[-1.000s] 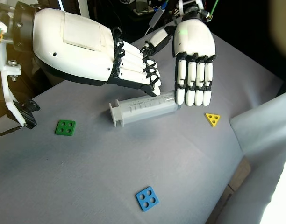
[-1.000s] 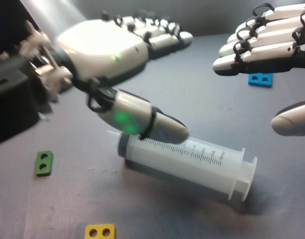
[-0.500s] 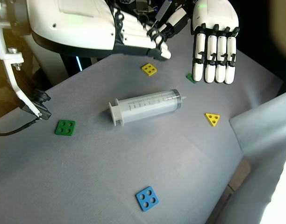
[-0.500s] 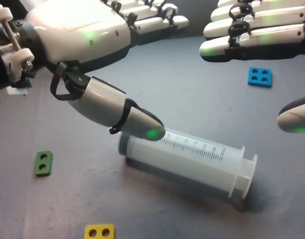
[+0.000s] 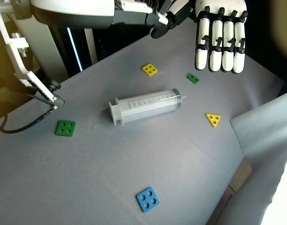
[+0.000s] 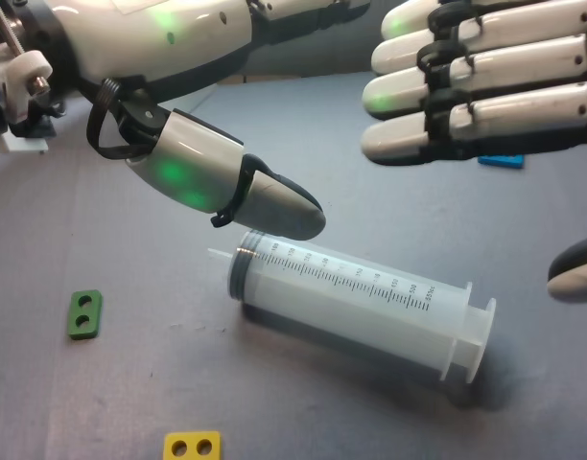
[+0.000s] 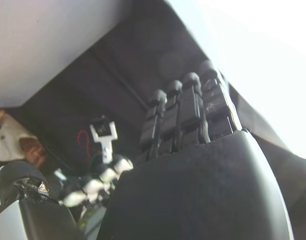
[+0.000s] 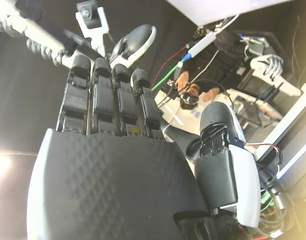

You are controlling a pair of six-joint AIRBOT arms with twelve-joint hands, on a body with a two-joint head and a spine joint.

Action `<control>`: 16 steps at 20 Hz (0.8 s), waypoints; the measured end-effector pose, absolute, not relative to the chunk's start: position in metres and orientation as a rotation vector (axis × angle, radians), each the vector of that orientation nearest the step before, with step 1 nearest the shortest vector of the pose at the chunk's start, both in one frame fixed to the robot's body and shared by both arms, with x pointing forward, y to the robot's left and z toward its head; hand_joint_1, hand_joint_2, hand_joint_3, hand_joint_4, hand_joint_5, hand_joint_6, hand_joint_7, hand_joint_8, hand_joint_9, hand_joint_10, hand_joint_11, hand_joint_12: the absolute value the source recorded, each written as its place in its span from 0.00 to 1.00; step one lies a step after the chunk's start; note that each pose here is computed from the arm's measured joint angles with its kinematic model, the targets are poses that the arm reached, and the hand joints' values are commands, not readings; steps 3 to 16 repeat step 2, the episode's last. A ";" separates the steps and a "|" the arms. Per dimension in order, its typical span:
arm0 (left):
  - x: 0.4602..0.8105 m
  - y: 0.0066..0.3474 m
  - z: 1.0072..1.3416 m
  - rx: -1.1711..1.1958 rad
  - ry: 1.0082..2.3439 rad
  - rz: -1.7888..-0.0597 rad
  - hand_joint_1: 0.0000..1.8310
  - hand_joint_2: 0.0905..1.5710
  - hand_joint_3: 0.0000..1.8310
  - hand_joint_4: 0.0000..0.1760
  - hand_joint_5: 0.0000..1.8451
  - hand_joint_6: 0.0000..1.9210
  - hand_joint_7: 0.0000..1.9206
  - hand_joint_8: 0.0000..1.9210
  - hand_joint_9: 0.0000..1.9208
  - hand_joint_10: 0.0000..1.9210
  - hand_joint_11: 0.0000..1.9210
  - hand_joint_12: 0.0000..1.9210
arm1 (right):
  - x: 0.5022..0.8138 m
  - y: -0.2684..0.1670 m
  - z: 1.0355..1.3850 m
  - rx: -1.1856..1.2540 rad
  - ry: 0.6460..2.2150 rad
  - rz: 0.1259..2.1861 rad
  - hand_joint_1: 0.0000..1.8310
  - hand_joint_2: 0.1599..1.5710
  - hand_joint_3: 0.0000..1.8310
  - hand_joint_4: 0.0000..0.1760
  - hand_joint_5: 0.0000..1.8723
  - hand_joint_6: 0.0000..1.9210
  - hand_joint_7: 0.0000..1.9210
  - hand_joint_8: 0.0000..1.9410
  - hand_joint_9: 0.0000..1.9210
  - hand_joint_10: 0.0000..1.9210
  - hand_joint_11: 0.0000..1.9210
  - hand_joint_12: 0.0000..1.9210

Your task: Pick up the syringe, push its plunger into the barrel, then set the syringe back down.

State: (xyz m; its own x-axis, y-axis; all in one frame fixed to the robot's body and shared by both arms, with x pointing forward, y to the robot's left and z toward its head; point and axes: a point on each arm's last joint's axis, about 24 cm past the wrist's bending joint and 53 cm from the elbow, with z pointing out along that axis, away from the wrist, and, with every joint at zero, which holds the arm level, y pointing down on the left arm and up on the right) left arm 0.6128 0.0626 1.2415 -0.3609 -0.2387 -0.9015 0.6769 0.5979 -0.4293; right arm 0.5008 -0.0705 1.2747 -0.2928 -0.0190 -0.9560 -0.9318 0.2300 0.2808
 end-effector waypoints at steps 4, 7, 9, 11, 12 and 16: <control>0.613 0.063 1.240 0.364 1.691 -0.996 0.11 0.51 0.01 0.00 0.04 0.00 0.04 0.01 0.04 0.01 0.02 0.05 | 0.496 -0.067 1.274 -0.951 1.549 1.224 0.00 0.80 0.00 0.00 0.07 0.00 0.07 0.00 0.06 0.00 0.00 0.14; 0.613 0.063 1.240 0.364 1.691 -0.996 0.11 0.51 0.01 0.00 0.04 0.00 0.04 0.01 0.04 0.01 0.02 0.05 | 0.496 -0.067 1.274 -0.951 1.549 1.224 0.00 0.80 0.00 0.00 0.07 0.00 0.07 0.00 0.06 0.00 0.00 0.14; 0.613 0.063 1.240 0.364 1.691 -0.996 0.11 0.51 0.01 0.00 0.04 0.00 0.04 0.01 0.04 0.01 0.02 0.05 | 0.496 -0.067 1.274 -0.951 1.549 1.224 0.00 0.80 0.00 0.00 0.07 0.00 0.07 0.00 0.06 0.00 0.00 0.14; 0.613 0.063 1.240 0.364 1.691 -0.996 0.11 0.51 0.01 0.00 0.04 0.00 0.04 0.01 0.04 0.01 0.02 0.05 | 0.496 -0.067 1.274 -0.951 1.549 1.224 0.00 0.80 0.00 0.00 0.07 0.00 0.07 0.00 0.06 0.00 0.00 0.14; 0.613 0.063 1.240 0.364 1.691 -0.996 0.11 0.51 0.01 0.00 0.04 0.00 0.04 0.01 0.04 0.01 0.02 0.05 | 0.496 -0.067 1.274 -0.951 1.549 1.224 0.00 0.80 0.00 0.00 0.07 0.00 0.07 0.00 0.06 0.00 0.00 0.14; 0.613 0.063 1.240 0.364 1.691 -0.996 0.11 0.51 0.01 0.00 0.04 0.00 0.04 0.01 0.04 0.01 0.02 0.05 | 0.496 -0.067 1.274 -0.951 1.549 1.224 0.00 0.80 0.00 0.00 0.07 0.00 0.07 0.00 0.06 0.00 0.00 0.14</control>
